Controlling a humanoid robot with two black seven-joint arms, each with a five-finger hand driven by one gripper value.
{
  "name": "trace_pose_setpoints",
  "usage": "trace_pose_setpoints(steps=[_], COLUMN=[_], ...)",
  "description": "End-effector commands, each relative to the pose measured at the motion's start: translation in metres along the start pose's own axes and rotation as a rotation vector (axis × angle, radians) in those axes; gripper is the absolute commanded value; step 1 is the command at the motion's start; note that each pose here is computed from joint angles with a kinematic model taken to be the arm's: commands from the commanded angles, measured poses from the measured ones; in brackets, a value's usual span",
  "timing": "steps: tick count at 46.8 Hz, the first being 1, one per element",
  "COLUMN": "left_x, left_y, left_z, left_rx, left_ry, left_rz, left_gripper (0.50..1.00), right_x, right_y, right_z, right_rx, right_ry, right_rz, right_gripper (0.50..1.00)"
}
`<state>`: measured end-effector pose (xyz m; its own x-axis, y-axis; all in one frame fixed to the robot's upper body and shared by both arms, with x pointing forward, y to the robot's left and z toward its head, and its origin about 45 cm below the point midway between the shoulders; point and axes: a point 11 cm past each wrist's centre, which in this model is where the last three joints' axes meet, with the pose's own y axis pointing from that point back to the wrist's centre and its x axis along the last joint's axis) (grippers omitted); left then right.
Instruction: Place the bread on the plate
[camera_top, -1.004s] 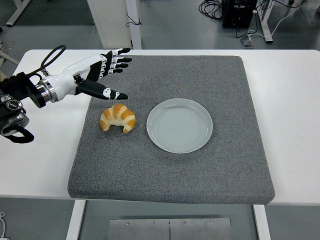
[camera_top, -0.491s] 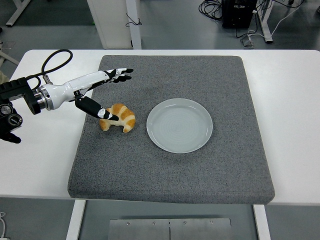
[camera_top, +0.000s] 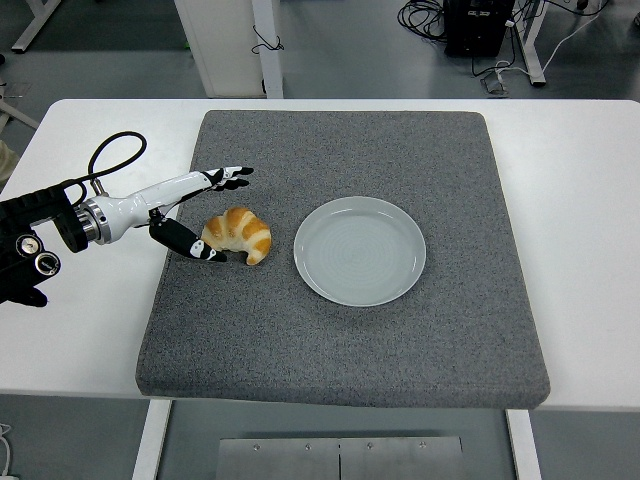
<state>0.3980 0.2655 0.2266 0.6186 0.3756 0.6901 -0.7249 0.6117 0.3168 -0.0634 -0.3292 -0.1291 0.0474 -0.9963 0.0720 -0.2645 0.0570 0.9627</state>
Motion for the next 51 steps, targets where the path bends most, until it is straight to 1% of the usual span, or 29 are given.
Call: trace_pose_setpoints(steps=[1,7,14,24,40,51], left_x=[-0.003,-0.008,-0.015,-0.017,-0.021,-0.024], left_y=[-0.006,-0.011,-0.016,-0.022,-0.029,-0.029], left_z=[0.000,-0.009,-0.012,-0.022,-0.017,-0.019], left_rx=[-0.010,0.011,0.012,0.031,0.017,0.023], left_ry=[-0.030,-0.026,-0.008,-0.009,-0.012,-0.014], left_rz=[0.003,0.018,0.021,0.041,0.050,0.045], left_gripper=[0.980,0.980,0.978,0.978,0.977,0.975], right_x=[0.000,0.000,0.000,0.000,0.000,0.000], right_y=[0.000,0.000,0.000,0.000,0.000,0.000], right_z=[0.001,0.001,0.001,0.001,0.001,0.001], right_rx=[-0.002,-0.002,-0.002,-0.002,-0.002,-0.002], right_ry=[0.000,-0.001,-0.001,-0.001,0.000,-0.001], right_rz=[0.001,0.000,0.000,0.000,0.001,0.000], right_gripper=[1.000,1.000,1.000,1.000,1.000,1.000])
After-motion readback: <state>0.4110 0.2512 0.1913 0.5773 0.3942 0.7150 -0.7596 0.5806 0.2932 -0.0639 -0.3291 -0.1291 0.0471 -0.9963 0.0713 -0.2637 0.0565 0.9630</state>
